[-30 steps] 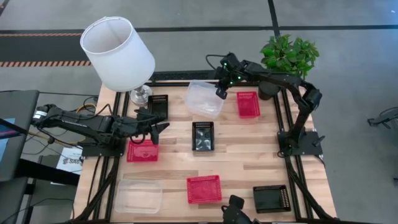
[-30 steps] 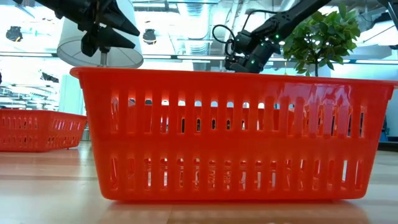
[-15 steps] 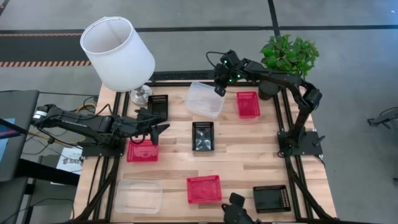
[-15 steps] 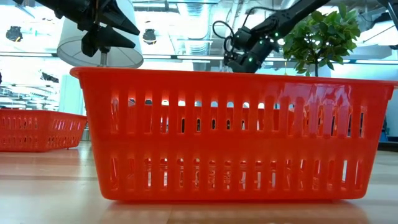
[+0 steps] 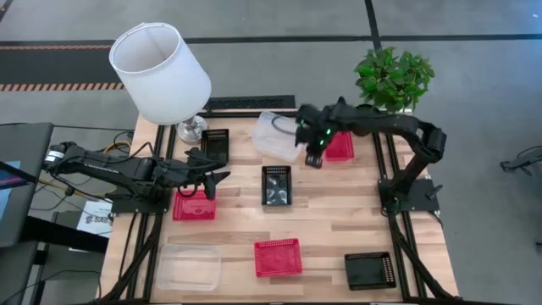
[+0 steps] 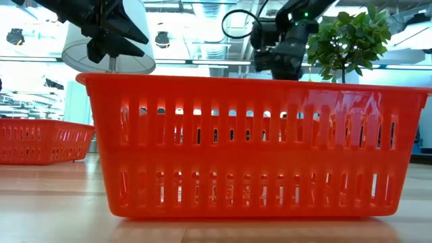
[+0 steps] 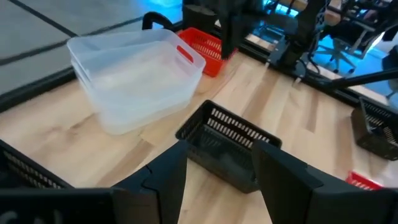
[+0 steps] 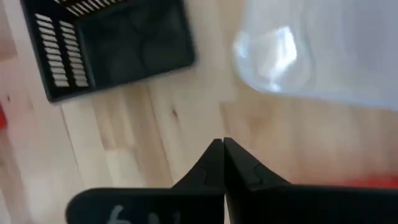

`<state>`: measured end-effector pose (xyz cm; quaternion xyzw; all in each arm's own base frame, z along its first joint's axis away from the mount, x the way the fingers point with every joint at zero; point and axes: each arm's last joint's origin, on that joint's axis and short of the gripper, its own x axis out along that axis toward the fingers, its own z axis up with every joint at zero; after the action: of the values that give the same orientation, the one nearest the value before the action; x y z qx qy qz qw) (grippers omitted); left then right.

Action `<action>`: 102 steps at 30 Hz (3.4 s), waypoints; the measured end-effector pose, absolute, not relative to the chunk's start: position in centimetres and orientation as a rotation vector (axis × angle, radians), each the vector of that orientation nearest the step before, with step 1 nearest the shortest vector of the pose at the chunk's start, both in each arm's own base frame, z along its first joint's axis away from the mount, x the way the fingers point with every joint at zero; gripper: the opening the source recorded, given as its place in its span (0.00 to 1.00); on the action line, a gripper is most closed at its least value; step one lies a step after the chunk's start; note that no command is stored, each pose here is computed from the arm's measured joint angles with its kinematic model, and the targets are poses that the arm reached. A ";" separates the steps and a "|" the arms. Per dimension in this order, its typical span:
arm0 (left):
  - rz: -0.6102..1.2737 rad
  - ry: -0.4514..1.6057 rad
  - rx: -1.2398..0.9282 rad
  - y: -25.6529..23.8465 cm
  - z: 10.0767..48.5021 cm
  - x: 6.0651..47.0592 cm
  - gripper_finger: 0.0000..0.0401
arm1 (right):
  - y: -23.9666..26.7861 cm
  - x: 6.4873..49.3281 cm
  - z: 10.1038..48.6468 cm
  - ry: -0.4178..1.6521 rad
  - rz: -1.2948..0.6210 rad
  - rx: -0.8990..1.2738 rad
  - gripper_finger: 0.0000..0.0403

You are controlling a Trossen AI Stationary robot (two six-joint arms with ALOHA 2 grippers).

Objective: Stack baskets by color
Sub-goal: Stack the middle transparent bin on the top transparent bin, then stack the bottom transparent bin on the transparent bin

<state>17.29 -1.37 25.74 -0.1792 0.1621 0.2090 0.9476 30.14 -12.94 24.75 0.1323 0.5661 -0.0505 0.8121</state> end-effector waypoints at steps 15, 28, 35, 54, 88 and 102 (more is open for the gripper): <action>0.440 0.329 -0.355 -1.3 25.7 17.3 0.42 | -17.1 32.5 21.3 1.162 -0.348 0.249 0.01; 0.444 0.329 -0.372 -1.3 25.7 17.3 0.42 | -14.0 32.6 23.2 1.158 0.000 0.390 0.01; 0.445 0.339 -0.356 -1.3 25.6 17.2 0.42 | -13.7 35.7 23.2 0.977 -0.134 0.307 0.00; 0.446 0.345 -0.357 -1.3 25.6 17.2 0.42 | -19.3 33.5 23.0 0.954 -0.372 0.249 0.00; -0.316 0.873 -0.327 -4.1 22.9 15.0 0.42 | 7.1 30.7 30.5 1.003 -0.197 0.386 0.04; -0.335 1.054 -0.518 -12.6 20.7 14.9 0.42 | 10.3 25.4 29.4 1.115 -0.250 0.220 0.17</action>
<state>14.85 -12.62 20.71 -0.2430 0.4948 -0.1574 0.8194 25.45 10.33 29.45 0.1040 0.5265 -0.1180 0.8355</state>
